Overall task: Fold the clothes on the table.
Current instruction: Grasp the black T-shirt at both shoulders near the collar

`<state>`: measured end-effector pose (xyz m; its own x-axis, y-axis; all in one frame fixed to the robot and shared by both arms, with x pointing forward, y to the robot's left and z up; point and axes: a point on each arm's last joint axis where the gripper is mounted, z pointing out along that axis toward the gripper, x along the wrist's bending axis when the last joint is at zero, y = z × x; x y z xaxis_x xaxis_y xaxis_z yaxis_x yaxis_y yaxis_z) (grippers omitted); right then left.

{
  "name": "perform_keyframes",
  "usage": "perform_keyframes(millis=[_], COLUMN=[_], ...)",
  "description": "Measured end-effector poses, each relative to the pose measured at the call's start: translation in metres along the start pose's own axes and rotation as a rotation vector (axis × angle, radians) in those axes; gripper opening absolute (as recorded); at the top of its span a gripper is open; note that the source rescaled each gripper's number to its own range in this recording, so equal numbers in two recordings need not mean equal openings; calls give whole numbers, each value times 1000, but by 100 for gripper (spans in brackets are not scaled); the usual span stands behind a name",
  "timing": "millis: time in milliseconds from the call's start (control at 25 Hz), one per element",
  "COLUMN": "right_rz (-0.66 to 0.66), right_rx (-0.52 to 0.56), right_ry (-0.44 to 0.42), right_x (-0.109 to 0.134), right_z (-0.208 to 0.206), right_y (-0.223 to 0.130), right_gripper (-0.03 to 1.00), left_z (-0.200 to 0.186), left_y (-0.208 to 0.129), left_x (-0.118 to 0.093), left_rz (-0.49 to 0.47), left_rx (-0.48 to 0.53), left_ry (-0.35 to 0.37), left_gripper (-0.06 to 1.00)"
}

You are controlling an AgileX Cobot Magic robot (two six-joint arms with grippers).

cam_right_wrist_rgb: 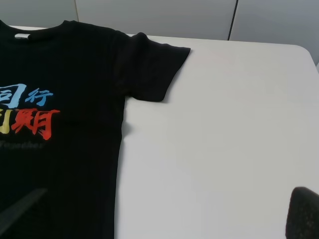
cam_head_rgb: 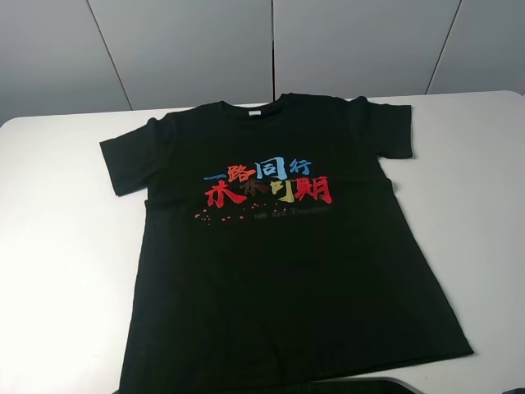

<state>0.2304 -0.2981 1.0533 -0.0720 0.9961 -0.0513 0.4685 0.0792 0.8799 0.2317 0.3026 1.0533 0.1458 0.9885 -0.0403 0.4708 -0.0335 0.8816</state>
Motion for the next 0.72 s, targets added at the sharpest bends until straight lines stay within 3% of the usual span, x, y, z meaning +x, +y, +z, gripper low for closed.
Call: perform_keyframes(millis=[720], right_rz=[0], right_rx=[0], right_ry=[0], right_x=[0], right_z=[0], right_y=[0], right_gripper=[100], left_z=[0], left_y=[0], left_x=[0], left_rz=[0], left_rx=[0], left_ry=[0], left_gripper=[98])
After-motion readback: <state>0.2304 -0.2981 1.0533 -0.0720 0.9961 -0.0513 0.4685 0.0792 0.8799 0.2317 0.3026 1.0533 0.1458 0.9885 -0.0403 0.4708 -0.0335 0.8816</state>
